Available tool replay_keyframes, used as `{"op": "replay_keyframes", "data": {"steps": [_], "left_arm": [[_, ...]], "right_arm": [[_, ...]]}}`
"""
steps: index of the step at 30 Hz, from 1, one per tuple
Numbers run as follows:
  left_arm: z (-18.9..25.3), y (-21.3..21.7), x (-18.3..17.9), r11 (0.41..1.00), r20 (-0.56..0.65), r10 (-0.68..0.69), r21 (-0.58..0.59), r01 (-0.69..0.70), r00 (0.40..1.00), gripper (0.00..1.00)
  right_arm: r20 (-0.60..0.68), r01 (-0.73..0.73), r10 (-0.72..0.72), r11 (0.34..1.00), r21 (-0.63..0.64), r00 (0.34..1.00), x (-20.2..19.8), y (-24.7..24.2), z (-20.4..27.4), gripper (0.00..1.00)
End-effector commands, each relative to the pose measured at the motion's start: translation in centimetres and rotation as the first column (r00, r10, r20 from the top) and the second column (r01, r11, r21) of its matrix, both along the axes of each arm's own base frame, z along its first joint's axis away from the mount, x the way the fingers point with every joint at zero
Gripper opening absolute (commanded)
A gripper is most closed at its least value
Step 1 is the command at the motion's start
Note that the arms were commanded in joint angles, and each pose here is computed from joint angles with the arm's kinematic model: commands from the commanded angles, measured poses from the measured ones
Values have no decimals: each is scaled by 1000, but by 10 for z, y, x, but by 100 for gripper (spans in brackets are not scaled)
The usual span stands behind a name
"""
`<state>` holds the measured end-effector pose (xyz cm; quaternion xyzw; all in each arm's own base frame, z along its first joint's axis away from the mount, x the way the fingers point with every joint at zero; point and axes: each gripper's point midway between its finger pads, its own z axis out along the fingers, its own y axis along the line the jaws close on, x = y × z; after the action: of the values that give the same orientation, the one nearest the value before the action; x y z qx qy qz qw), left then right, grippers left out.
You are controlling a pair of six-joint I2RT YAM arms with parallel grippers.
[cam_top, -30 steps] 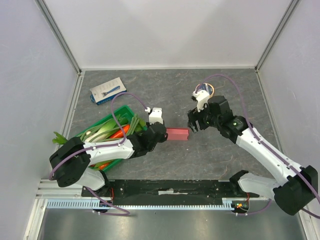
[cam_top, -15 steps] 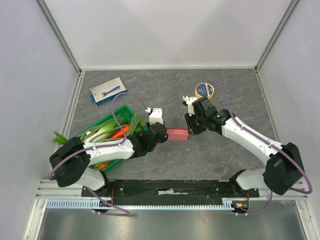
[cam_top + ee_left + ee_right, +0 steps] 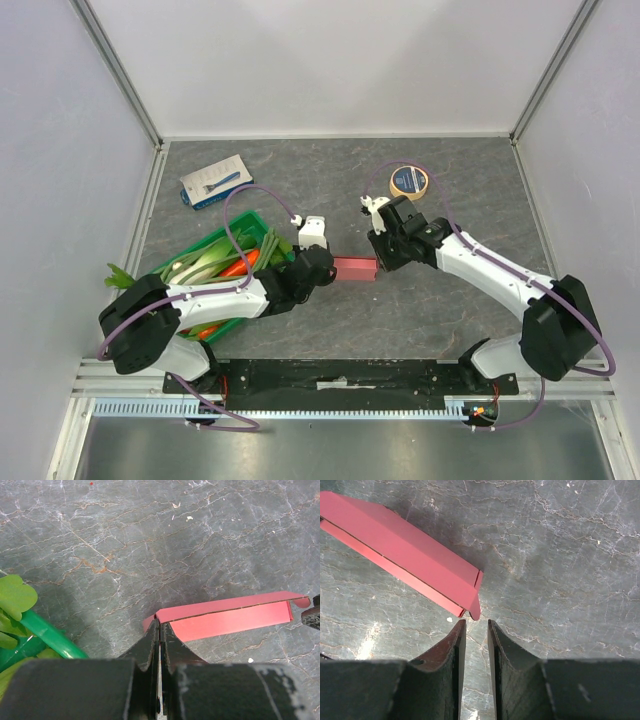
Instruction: Fold the paper box
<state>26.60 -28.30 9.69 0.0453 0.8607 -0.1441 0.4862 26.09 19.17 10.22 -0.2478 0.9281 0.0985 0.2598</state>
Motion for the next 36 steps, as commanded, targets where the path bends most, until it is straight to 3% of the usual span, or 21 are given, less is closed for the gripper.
{"op": "replay_keyframes", "data": {"steps": [1,14,19,23,30,36], "left_arm": [[-40,20,-23,990,-115,-21,138,37,993,2],[-42,21,-24,989,-117,-24,140,41,993,2],[-43,22,-24,989,-117,-21,146,38,993,2],[-48,24,-24,987,-122,-17,158,36,992,2],[-49,23,-24,984,-122,-27,171,48,992,2],[-45,17,-26,985,-117,-40,162,59,992,2]], "right_arm": [[64,-6,4,1000,20,998,14,7,17,31],[66,-5,3,1000,16,998,22,15,18,18],[72,15,-16,1000,11,997,23,17,24,0],[30,44,-44,999,-2,999,20,17,29,0],[-154,87,-93,995,-49,984,0,18,18,0],[-271,161,-149,987,19,951,-14,33,13,0]]}}
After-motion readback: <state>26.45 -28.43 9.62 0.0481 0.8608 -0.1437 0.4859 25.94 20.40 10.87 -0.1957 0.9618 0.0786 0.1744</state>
